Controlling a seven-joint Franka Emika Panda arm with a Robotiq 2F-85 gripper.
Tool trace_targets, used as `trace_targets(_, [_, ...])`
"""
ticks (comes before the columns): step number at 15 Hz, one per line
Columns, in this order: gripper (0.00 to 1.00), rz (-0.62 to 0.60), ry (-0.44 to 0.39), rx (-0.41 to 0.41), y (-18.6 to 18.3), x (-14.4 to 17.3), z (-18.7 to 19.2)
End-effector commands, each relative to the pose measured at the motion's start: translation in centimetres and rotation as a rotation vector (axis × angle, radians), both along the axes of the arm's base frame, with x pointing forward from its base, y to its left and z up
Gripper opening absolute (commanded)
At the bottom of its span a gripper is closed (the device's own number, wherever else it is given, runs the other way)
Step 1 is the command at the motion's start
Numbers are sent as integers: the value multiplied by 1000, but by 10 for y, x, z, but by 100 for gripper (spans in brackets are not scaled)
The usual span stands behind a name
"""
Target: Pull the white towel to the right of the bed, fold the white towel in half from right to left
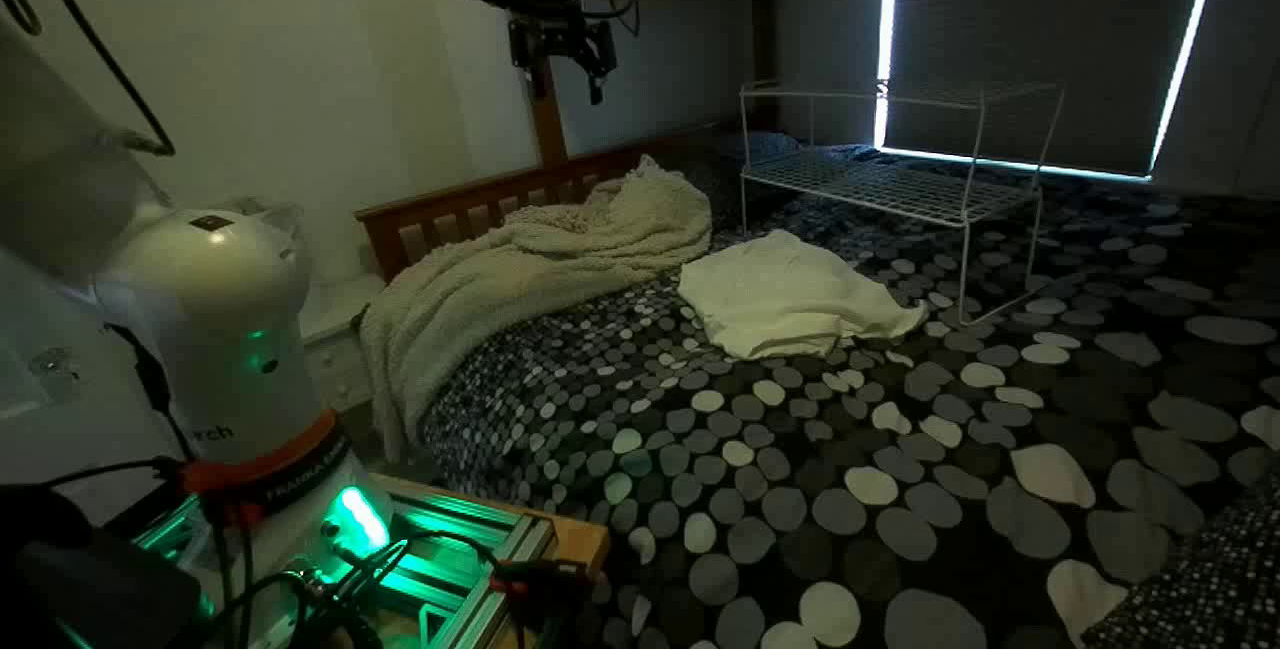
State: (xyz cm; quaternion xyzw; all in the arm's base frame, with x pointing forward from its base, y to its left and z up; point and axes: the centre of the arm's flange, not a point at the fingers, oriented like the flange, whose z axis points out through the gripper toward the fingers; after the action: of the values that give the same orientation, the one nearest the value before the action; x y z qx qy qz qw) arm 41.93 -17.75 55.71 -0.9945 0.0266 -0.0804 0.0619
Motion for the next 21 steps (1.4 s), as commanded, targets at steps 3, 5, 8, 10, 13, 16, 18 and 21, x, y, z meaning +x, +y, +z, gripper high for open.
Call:
trace_targets(3, [100, 0, 0, 0, 0, 0, 0])
trace_targets(5, [100, -9, 4, 107, -12, 5, 0])
trace_targets(8, [100, -139, -84, 225, -72, 13, -16])
trace_targets(10, [100, -189, -137, 271, -116, 12, -36])
trace_targets(13, [100, -264, -157, 349, -178, 8, -74])
trace_targets(16, [100, -322, -170, 382, -219, 7, -113])
trace_targets(18, [100, -338, -138, 412, -242, 10, -135])
trace_targets(21, [100, -301, -73, 451, -272, 15, -161])
